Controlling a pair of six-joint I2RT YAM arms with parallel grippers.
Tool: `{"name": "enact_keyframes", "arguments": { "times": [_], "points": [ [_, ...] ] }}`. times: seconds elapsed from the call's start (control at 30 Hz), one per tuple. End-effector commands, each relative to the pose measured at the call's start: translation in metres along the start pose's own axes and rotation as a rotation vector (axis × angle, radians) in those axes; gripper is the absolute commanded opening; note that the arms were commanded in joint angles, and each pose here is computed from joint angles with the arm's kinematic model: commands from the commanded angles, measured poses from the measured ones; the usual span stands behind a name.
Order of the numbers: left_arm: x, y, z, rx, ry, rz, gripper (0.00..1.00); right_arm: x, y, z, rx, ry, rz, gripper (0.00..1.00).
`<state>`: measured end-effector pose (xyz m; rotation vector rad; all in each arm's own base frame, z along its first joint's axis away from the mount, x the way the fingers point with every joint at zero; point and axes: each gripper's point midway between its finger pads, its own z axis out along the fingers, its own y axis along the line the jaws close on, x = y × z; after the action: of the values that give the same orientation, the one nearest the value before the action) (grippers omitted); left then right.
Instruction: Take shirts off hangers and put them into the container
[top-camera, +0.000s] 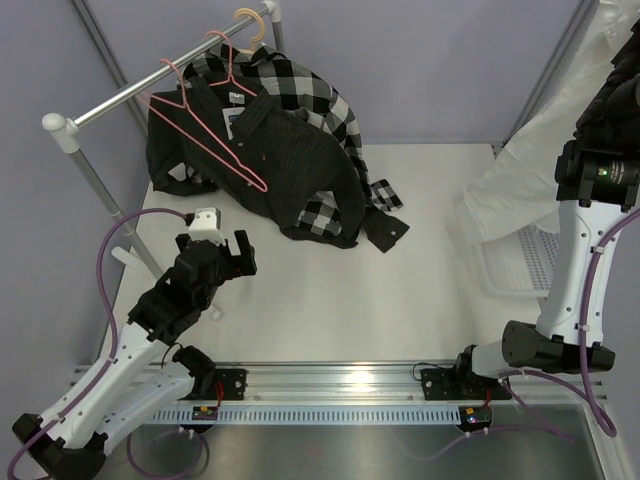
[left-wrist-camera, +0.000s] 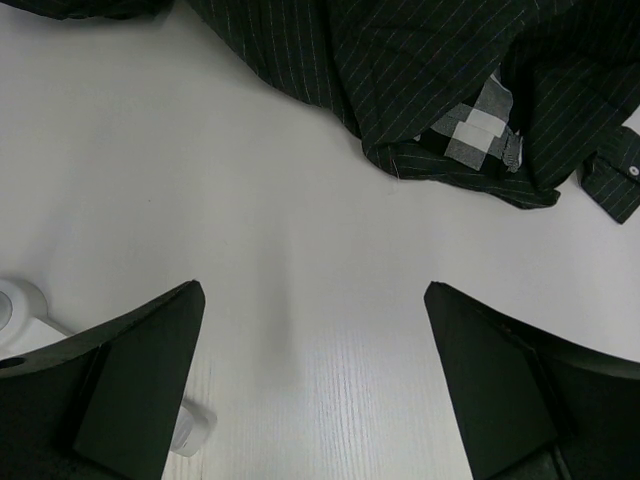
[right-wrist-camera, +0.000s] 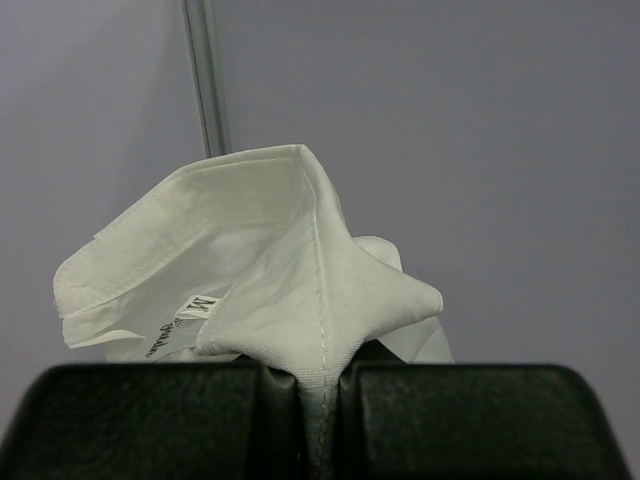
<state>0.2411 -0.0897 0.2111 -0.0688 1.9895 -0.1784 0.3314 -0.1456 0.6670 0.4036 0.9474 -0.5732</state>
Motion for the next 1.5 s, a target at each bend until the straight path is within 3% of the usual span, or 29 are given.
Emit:
{"name": "enact_keyframes", "arguments": {
  "times": [0.0,0.47,0.67,0.87,0.97,1.07,1.2,1.3,1.47],
  "points": [
    [-0.006,-0.002,0.002,0.004,-0.023,-0.012,0.99,-0.014,-0.015,0.010,0.058,-0.060,0.055,0.00],
    [-0.001,-0.002,0.006,-0.009,-0.002,-0.001,0.99,-0.046,-0.033,0.022,0.089,-0.152,0.096,0.00],
    [-0.002,-0.001,0.006,-0.011,-0.005,0.000,0.99,-0.025,-0.030,0.026,0.090,-0.119,0.065,0.00],
    [-0.004,-0.002,0.004,-0.004,-0.011,-0.005,0.99,0.044,-0.024,0.015,0.081,0.000,0.041,0.00],
    [-0.005,-0.002,0.003,0.002,-0.017,-0.009,0.99,0.116,-0.021,-0.004,0.080,0.126,0.028,0.00],
    [-0.006,-0.003,0.002,0.008,-0.019,-0.011,0.99,0.152,-0.018,-0.021,0.076,0.197,0.068,0.00],
    [-0.007,-0.004,0.000,0.015,-0.024,-0.014,0.99,0.230,-0.017,-0.059,0.081,0.351,0.108,0.00],
    [-0.009,-0.004,-0.001,0.019,-0.030,-0.017,0.99,0.262,-0.024,-0.083,0.161,0.420,0.202,0.00],
    [-0.011,-0.005,-0.003,0.031,-0.037,-0.021,0.99,0.327,-0.026,-0.135,0.247,0.658,0.283,0.00]
  ]
}}
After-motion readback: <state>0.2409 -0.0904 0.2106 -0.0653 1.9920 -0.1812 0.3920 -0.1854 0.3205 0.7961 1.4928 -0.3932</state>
